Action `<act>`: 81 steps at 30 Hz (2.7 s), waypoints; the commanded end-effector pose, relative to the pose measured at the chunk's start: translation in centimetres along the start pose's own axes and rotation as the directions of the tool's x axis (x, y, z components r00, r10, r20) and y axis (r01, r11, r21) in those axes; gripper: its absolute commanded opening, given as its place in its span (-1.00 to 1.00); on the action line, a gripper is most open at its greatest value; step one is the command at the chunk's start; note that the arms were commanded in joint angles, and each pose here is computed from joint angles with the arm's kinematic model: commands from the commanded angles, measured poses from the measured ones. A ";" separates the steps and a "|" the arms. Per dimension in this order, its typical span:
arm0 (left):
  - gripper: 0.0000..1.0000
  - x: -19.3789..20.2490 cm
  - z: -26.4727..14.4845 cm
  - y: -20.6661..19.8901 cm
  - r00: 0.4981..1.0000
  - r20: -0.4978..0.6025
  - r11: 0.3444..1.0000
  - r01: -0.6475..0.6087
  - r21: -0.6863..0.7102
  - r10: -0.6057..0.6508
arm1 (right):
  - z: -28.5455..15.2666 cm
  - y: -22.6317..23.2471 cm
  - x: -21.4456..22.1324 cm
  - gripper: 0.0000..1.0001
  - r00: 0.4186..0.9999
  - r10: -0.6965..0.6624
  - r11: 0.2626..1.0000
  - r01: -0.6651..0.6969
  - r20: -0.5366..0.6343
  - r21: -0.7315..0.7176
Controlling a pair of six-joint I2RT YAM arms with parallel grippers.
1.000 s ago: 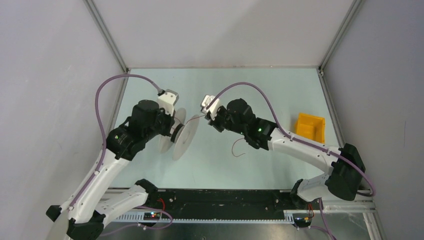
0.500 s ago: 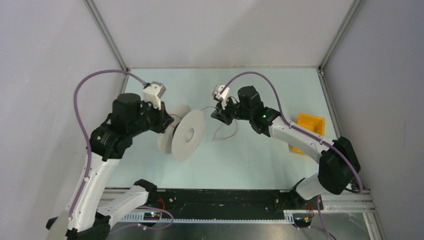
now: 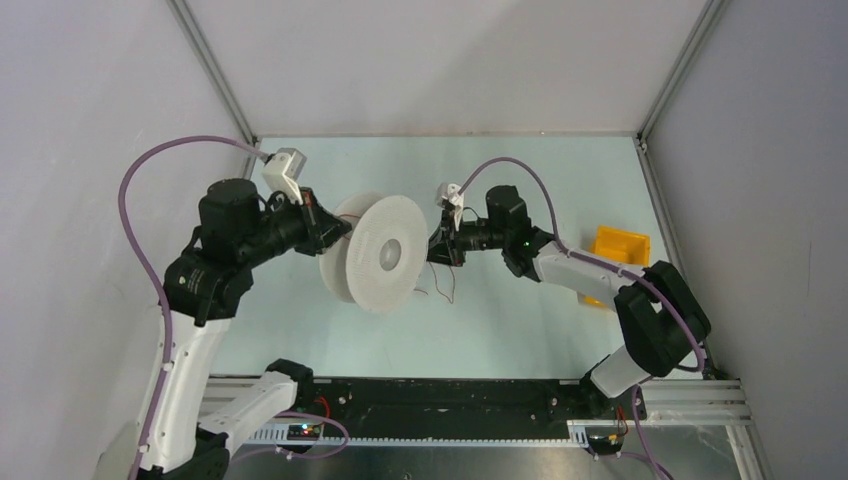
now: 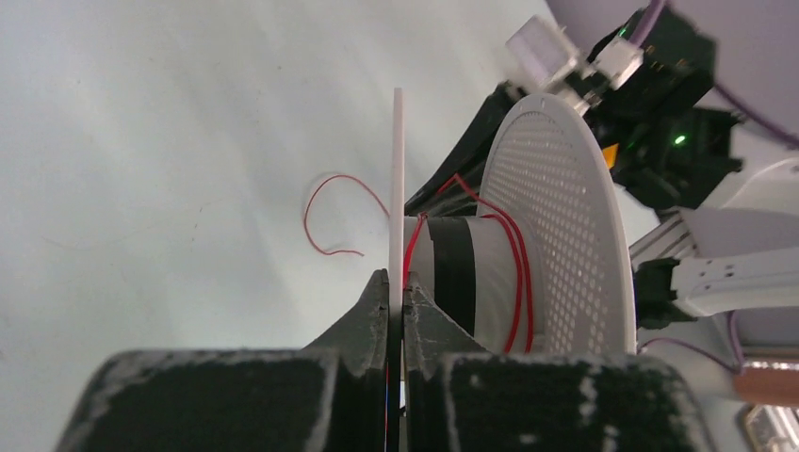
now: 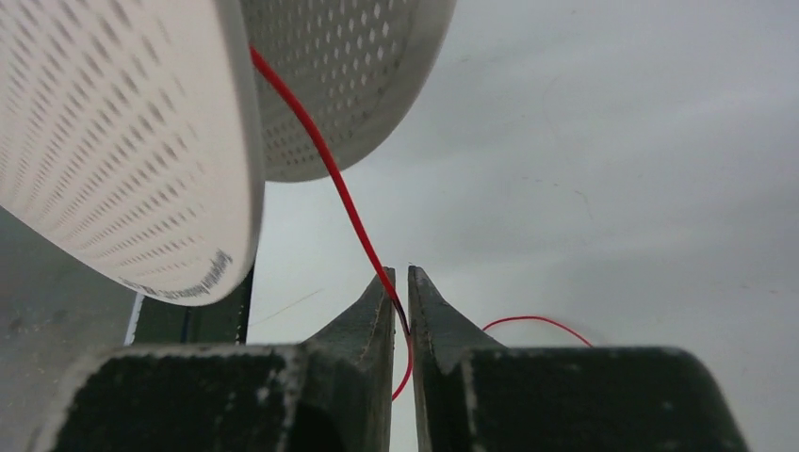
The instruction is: Wrap the cables
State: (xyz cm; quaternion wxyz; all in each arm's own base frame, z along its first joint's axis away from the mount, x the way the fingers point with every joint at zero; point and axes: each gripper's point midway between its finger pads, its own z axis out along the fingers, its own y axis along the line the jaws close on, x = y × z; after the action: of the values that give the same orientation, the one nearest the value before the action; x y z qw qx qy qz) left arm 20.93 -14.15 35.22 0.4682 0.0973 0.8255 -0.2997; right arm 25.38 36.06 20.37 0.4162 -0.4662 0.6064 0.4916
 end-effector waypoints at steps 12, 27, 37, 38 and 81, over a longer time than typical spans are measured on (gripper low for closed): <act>-1.00 -6.0 -1.7 -1.8 0.947 0.283 0.987 0.135 0.088 -0.155 | 2.8 2.4 2.7 -0.48 0.990 0.112 0.987 -0.101 0.091 -0.124; -1.00 -7.4 -2.3 0.4 0.878 0.407 0.966 0.254 0.043 -0.250 | 6.7 3.4 5.4 -0.45 0.963 0.207 0.968 -0.177 0.170 -0.177; -1.00 -10.0 -3.1 4.2 0.732 0.601 0.913 0.407 -0.008 -0.321 | 6.5 7.0 7.8 -0.71 0.957 0.242 0.967 -0.223 0.160 -0.125; -1.00 -10.0 -3.1 4.9 0.715 0.620 0.904 0.428 -0.022 -0.323 | 6.7 7.5 7.9 -0.75 0.958 0.241 0.966 -0.223 0.154 -0.129; -1.00 6.1 5.7 5.4 0.882 -0.133 0.876 -0.468 -0.115 0.453 | 0.1 -1.2 -8.0 -0.95 0.985 0.050 0.963 -0.004 -0.166 0.271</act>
State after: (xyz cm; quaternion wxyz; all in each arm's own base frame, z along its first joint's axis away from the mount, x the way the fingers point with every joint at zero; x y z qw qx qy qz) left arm 25.01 -12.54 22.73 0.4687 0.2357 0.8482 -0.0732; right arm 26.53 38.27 26.85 0.4120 -0.4417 0.7125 0.3570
